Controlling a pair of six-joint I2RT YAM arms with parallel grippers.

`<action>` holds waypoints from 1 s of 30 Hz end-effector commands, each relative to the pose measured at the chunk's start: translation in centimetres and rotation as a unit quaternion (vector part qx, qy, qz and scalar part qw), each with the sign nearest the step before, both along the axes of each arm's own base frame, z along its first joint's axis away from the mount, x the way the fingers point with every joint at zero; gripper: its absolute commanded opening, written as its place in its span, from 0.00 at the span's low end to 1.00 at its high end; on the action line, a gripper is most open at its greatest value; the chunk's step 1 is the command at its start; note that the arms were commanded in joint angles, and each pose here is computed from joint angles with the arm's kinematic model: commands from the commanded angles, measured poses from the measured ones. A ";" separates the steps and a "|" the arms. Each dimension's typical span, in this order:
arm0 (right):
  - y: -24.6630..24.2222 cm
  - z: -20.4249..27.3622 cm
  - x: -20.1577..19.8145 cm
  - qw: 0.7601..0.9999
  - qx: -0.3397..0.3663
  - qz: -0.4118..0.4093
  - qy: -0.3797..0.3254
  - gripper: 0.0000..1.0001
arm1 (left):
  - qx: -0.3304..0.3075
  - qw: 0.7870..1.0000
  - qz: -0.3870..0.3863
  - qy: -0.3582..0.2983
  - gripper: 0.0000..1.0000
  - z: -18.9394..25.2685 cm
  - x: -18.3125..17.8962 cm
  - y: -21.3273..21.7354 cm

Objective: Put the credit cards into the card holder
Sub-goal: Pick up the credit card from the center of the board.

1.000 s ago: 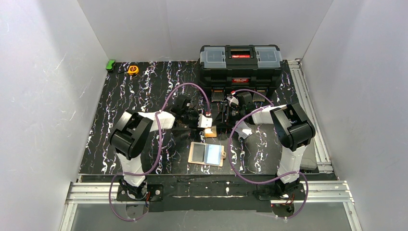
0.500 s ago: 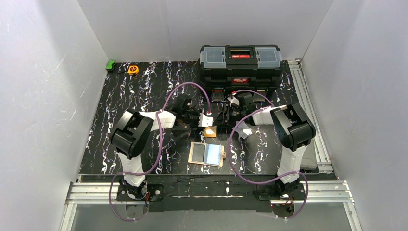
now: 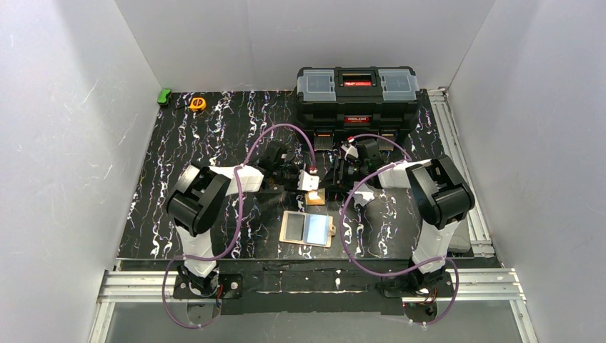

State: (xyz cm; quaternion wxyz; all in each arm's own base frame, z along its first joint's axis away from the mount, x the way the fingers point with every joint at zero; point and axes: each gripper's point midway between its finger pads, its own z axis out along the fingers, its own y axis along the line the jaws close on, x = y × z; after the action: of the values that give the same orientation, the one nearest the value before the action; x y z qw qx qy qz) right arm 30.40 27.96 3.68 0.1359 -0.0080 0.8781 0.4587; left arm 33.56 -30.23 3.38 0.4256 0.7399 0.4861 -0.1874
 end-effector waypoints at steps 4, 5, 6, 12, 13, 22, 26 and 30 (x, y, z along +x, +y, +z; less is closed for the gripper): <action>-0.7 1.1 -0.1 1.000 -0.017 0.000 -0.026 0.50 | -0.003 0.999 -0.020 0.028 0.40 -0.6 -1.5 -0.6; -0.7 1.1 -0.2 0.999 -0.017 0.000 -0.028 0.50 | -0.002 0.999 -0.021 0.029 0.40 -0.7 -1.6 -0.6; -0.7 1.3 -0.1 0.999 -0.016 0.000 -0.029 0.49 | -0.002 0.999 -0.020 0.029 0.40 -0.7 -1.6 -0.5; -0.3 2.2 -0.3 0.999 0.003 0.011 -0.039 0.47 | -0.002 0.999 -0.021 0.028 0.40 -0.7 -1.7 -0.5; -0.1 2.2 -0.3 0.999 0.007 0.013 -0.038 0.46 | -0.002 0.999 -0.020 0.028 0.40 -0.7 -1.7 -0.5; 0.5 3.9 -0.7 0.997 0.042 0.032 -0.051 0.41 | -0.002 0.999 -0.020 0.027 0.40 -0.7 -1.7 -0.5; 0.9 4.1 -0.8 0.996 0.061 0.036 -0.046 0.39 | -0.003 0.999 -0.020 0.027 0.40 -0.6 -1.7 -0.5; 1.3 4.4 -0.8 0.995 0.077 0.041 -0.044 0.39 | -0.003 0.999 -0.019 0.027 0.39 -0.7 -1.7 -0.5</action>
State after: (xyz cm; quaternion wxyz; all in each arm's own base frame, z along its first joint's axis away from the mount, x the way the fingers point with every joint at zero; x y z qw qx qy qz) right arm 29.51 28.22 5.94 0.1413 -0.0290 0.8591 0.4910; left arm 33.36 -30.62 3.32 0.4275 0.7413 0.4803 -0.1923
